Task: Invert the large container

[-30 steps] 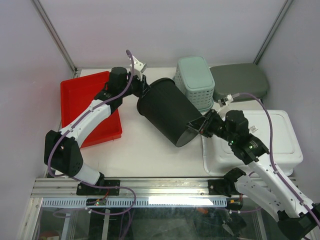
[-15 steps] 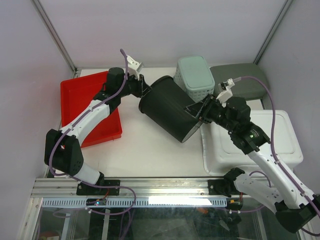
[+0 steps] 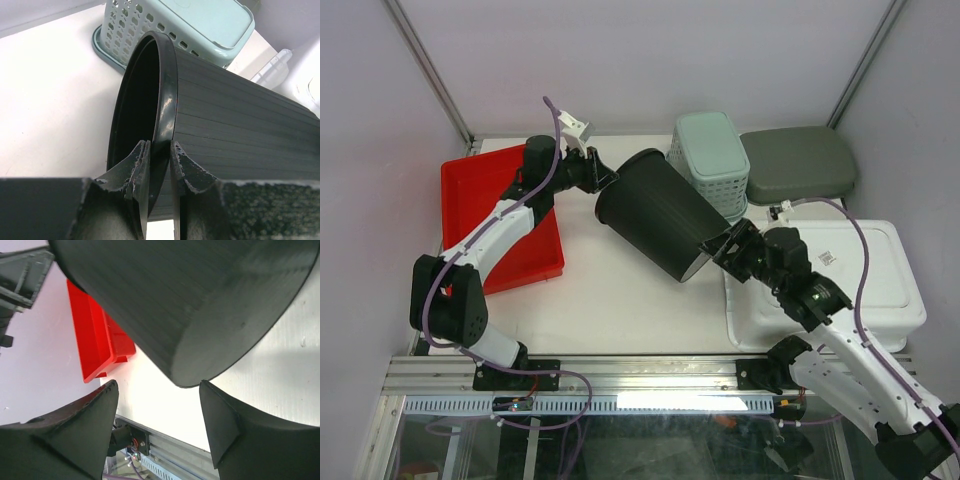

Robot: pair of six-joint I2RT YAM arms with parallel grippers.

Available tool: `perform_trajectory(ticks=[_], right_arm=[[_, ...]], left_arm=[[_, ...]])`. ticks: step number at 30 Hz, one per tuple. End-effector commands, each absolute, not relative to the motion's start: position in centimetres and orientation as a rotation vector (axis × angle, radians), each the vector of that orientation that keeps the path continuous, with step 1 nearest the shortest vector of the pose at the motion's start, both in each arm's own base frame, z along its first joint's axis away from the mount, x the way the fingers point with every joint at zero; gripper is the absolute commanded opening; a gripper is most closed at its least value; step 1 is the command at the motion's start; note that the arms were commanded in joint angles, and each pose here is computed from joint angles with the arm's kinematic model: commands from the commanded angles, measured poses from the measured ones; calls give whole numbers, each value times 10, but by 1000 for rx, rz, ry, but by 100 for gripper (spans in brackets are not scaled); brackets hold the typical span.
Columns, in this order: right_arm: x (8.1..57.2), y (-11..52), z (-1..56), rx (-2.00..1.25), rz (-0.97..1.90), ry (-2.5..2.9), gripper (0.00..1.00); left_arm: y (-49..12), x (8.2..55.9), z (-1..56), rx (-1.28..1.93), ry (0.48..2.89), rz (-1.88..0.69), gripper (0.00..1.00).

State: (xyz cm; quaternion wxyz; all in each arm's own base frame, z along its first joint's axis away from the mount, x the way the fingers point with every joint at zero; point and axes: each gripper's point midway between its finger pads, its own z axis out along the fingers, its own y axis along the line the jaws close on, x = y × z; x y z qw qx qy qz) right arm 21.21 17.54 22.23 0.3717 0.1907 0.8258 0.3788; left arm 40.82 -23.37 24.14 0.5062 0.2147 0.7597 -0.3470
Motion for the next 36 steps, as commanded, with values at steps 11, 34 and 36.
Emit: perform_trajectory(ticks=[11, 34, 36], right_arm=[[223, 217, 280, 294, 1398, 1701, 58], [226, 273, 369, -79, 1522, 1531, 55], [232, 277, 366, -84, 1504, 1542, 55]], left_arm=[[-239, 401, 202, 508, 1945, -922, 0], [-243, 398, 202, 501, 1956, -963, 0], [-242, 398, 201, 499, 1957, -963, 0]])
